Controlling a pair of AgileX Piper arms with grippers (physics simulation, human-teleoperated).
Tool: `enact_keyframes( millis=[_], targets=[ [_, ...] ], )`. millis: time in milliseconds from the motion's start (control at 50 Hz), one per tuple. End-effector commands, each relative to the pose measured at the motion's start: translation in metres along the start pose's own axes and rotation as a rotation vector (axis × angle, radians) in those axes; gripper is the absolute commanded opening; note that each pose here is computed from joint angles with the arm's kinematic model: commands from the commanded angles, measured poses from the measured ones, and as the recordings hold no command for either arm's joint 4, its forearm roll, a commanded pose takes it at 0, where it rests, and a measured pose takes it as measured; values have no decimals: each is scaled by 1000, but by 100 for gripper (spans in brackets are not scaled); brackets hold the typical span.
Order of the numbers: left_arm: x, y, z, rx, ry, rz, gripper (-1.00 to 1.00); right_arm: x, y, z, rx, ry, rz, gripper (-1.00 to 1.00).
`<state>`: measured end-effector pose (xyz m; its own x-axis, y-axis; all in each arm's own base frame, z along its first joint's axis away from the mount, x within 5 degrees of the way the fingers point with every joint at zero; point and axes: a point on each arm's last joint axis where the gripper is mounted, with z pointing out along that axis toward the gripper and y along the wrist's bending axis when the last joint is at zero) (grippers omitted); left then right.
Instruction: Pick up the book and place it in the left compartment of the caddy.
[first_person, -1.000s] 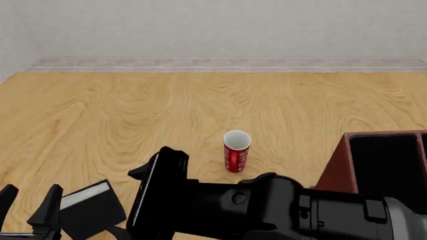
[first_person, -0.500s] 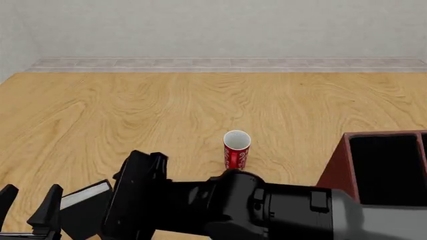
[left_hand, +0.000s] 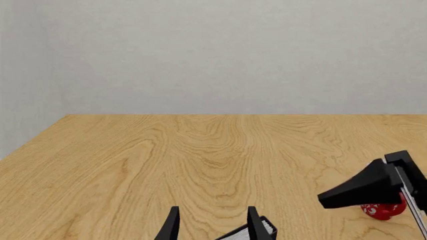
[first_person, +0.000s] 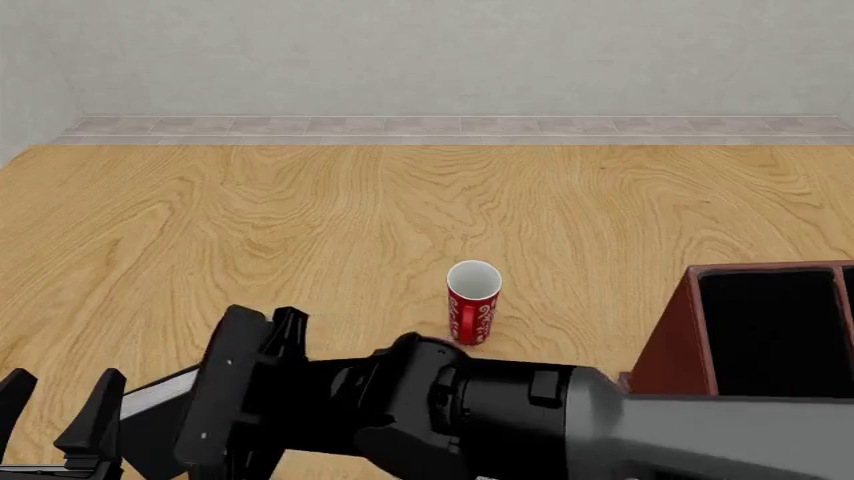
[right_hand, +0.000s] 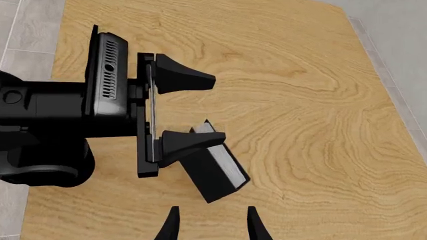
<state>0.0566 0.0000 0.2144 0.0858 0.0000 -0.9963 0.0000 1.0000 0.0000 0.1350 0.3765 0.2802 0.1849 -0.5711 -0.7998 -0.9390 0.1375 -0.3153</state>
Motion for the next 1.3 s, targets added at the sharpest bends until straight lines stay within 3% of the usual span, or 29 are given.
enact_keyframes(
  millis=[20,1300],
  targets=[
    [0,0,0,0,0,0,100,3,0,14,-4,19,-8,100],
    [0,0,0,0,0,0,100,25,-27,75,27,91,-70,100]
  ],
)
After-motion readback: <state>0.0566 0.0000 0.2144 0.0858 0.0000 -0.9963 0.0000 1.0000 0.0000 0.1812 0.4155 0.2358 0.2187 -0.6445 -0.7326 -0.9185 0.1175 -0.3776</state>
